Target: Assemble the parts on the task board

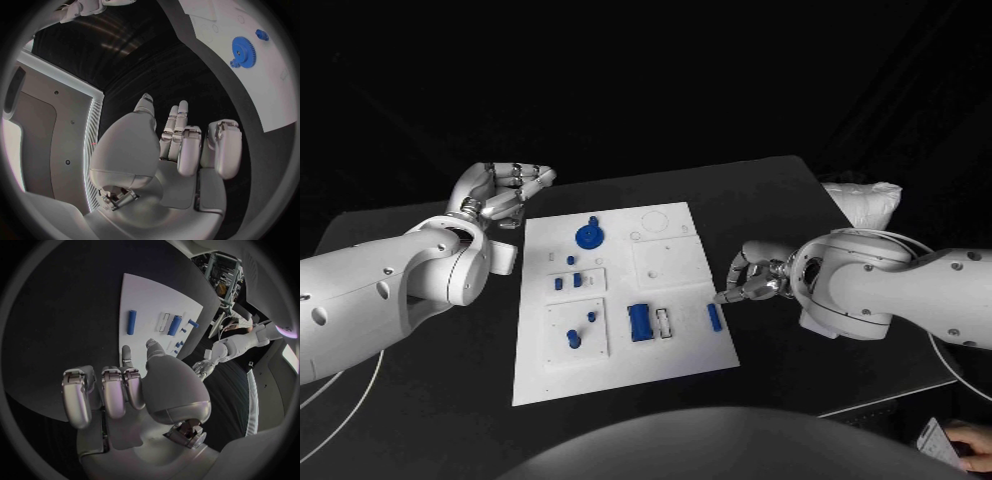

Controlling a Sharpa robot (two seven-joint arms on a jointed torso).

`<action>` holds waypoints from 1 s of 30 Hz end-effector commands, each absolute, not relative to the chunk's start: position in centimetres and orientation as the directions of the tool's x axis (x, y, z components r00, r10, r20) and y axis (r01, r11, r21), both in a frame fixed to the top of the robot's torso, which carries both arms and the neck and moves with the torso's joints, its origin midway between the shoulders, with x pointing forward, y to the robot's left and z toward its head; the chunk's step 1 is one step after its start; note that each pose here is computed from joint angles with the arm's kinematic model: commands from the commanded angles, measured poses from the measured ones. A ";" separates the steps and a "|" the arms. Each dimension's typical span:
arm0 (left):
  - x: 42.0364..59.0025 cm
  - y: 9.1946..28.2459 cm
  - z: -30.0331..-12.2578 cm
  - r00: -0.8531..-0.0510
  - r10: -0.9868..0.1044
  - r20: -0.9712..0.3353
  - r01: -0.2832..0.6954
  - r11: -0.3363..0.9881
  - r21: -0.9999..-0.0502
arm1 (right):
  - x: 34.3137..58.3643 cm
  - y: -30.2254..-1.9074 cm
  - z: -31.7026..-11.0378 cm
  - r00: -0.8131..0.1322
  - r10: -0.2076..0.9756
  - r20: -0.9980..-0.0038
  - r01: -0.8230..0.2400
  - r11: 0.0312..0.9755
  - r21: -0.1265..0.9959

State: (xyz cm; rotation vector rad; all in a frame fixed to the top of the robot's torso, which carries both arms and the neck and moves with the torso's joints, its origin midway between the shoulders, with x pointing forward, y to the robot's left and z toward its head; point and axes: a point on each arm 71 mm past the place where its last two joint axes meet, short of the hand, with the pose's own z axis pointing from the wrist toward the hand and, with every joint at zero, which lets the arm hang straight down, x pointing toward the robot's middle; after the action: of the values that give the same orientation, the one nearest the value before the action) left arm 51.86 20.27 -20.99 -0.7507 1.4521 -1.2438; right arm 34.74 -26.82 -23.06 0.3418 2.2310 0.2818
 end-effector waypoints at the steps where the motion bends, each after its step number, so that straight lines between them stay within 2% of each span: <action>1: 51.8 20.1 -21.0 -0.286 -0.910 -0.299 0.163 0.261 -0.951 | 34.7 -26.8 -23.6 -0.605 0.206 -0.769 0.095 0.978 0.187; 8: 51.8 20.3 -21.1 -0.283 -0.911 -0.300 0.159 0.263 -0.951 | 34.4 -26.6 -25.1 -0.637 0.170 -0.752 0.087 0.985 0.149; 30: 51.8 20.5 -21.1 -0.282 -0.910 -0.304 0.160 0.268 -0.950 | 34.9 -25.3 -26.2 -0.646 0.170 -0.744 0.072 0.984 0.162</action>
State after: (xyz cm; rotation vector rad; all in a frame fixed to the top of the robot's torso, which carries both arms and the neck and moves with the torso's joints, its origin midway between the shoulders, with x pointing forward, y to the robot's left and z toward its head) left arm 51.81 20.74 -21.13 -0.7547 1.4545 -1.2340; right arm 34.93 -25.16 -26.04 0.1683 2.2666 0.1994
